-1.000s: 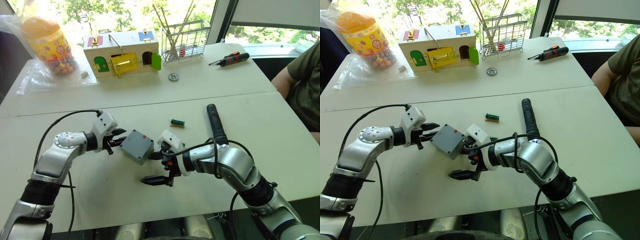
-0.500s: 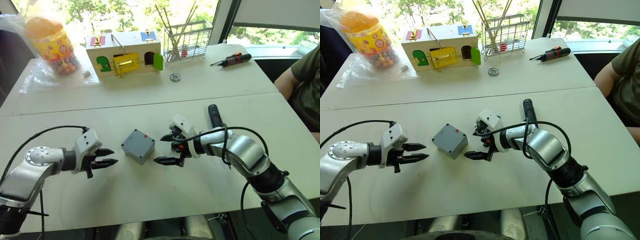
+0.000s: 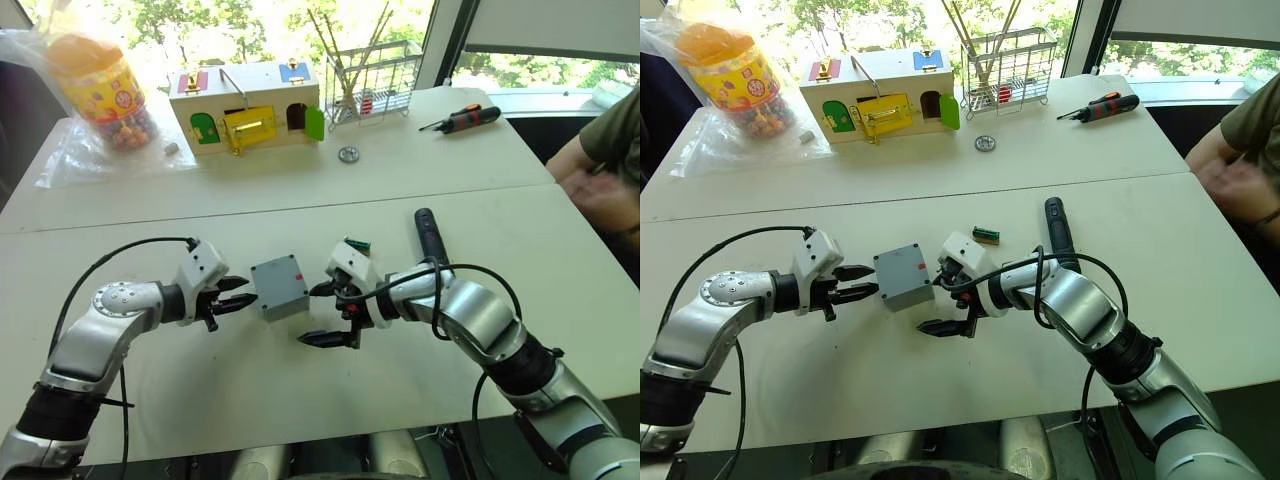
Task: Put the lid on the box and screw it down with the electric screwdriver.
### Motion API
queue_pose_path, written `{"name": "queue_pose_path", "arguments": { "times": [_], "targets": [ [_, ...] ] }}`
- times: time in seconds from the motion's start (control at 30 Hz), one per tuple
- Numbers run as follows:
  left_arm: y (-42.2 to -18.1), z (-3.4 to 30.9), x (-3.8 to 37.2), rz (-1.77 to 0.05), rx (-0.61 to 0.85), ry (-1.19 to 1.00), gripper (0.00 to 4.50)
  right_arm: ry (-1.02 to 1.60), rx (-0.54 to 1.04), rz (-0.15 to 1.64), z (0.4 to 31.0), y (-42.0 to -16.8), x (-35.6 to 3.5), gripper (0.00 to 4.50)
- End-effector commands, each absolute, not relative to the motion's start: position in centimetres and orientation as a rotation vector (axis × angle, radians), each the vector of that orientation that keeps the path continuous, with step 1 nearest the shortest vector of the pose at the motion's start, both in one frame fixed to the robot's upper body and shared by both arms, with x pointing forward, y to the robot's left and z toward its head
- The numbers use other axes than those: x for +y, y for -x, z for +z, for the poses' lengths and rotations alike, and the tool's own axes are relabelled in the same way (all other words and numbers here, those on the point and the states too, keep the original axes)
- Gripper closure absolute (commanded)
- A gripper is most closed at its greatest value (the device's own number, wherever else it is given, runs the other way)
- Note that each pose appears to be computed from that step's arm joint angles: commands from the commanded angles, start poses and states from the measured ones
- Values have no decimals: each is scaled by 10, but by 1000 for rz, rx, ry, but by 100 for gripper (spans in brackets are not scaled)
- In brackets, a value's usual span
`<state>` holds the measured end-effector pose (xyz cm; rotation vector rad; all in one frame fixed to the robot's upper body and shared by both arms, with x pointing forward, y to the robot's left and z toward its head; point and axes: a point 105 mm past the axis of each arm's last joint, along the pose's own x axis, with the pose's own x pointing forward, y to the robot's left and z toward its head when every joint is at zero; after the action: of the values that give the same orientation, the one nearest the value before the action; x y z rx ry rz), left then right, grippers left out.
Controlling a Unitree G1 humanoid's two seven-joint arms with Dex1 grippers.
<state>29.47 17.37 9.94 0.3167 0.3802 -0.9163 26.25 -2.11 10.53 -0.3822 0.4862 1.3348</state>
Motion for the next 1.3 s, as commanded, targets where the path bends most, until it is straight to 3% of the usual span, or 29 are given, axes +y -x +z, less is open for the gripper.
{"name": "queue_pose_path", "arguments": {
  "times": [0.03, 0.23, 0.43, 0.57, 0.8, 0.87, 1.0, 1.3],
  "targets": [
    [-301, 109, 167, -935, 320, -352, 267, 378, 439, 1352, 115, -257, -13, 1],
    [-305, 112, 168, -931, 299, -372, 267, 356, 423, 1299, 125, -264, -20, 1],
    [-307, 129, 183, -894, 277, -409, 267, 281, 305, 1290, 164, -263, -43, 1],
    [-298, 154, 181, -940, 255, -380, 267, 226, 224, 1139, 187, -295, -73, 1],
    [-270, 173, 138, -1117, 227, -366, 267, 234, 207, 948, 156, -348, -91, 1],
    [-270, 175, 132, -1112, 211, -361, 267, 236, 201, 943, 151, -354, -89, 1],
    [-274, 179, 124, -1099, 177, -357, 267, 249, 190, 931, 145, -363, -85, 103],
    [-280, 183, 125, -1090, 170, -336, 267, 242, 194, 883, 136, -377, -81, 103]
  ]
}}
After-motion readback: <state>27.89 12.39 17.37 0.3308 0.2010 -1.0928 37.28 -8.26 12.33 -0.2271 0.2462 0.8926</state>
